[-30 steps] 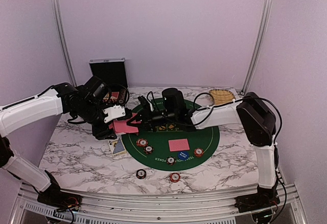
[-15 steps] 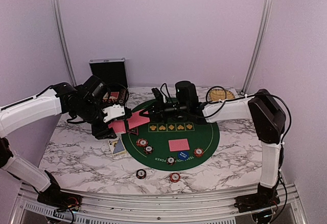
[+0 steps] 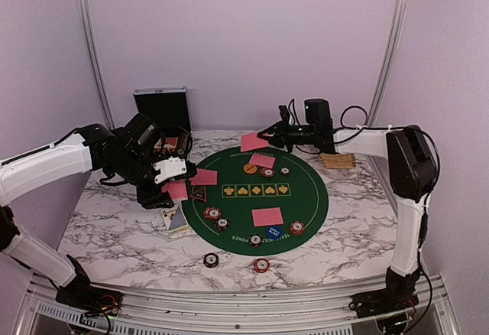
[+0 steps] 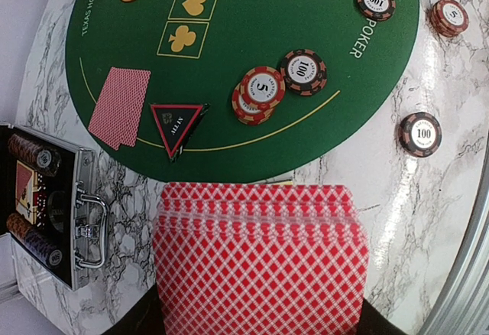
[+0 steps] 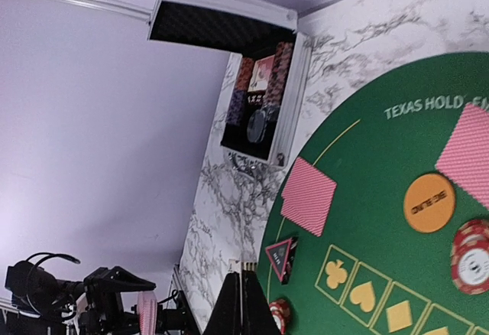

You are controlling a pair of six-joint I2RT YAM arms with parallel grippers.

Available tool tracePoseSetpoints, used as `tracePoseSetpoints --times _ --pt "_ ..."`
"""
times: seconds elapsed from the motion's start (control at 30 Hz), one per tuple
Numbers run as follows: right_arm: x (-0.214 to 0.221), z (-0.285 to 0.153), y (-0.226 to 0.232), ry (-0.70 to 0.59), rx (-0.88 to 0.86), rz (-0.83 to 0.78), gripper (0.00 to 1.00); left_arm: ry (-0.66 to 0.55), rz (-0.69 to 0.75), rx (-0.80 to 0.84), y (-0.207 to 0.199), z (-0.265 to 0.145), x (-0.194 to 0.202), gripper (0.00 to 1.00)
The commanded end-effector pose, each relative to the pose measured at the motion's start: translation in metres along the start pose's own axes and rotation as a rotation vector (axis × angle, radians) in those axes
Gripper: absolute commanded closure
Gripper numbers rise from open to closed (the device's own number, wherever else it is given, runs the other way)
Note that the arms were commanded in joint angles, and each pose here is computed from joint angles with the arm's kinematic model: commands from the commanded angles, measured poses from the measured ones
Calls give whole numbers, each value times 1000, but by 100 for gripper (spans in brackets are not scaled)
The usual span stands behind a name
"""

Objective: Distribute texas hold em gaming equipment

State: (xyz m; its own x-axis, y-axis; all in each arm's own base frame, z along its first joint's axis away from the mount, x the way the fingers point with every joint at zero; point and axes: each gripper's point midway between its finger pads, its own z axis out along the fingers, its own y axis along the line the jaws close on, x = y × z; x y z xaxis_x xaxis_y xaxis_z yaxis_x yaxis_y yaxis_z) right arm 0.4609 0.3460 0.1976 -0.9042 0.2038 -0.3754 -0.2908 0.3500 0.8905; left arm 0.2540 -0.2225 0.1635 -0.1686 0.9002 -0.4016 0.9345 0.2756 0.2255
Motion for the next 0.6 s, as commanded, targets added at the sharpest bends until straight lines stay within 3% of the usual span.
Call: tracePoseSetpoints --times 0.0,0.23,0.57 --pt "-47 -12 -42 -72 114 -18 100 -30 4 -24 2 -9 -3 100" --pt "-81 -16 -102 -108 235 7 100 -35 5 -19 1 -10 -4 100" --pt "-87 -5 -141 -128 305 27 100 -32 5 -9 1 -8 -5 100"
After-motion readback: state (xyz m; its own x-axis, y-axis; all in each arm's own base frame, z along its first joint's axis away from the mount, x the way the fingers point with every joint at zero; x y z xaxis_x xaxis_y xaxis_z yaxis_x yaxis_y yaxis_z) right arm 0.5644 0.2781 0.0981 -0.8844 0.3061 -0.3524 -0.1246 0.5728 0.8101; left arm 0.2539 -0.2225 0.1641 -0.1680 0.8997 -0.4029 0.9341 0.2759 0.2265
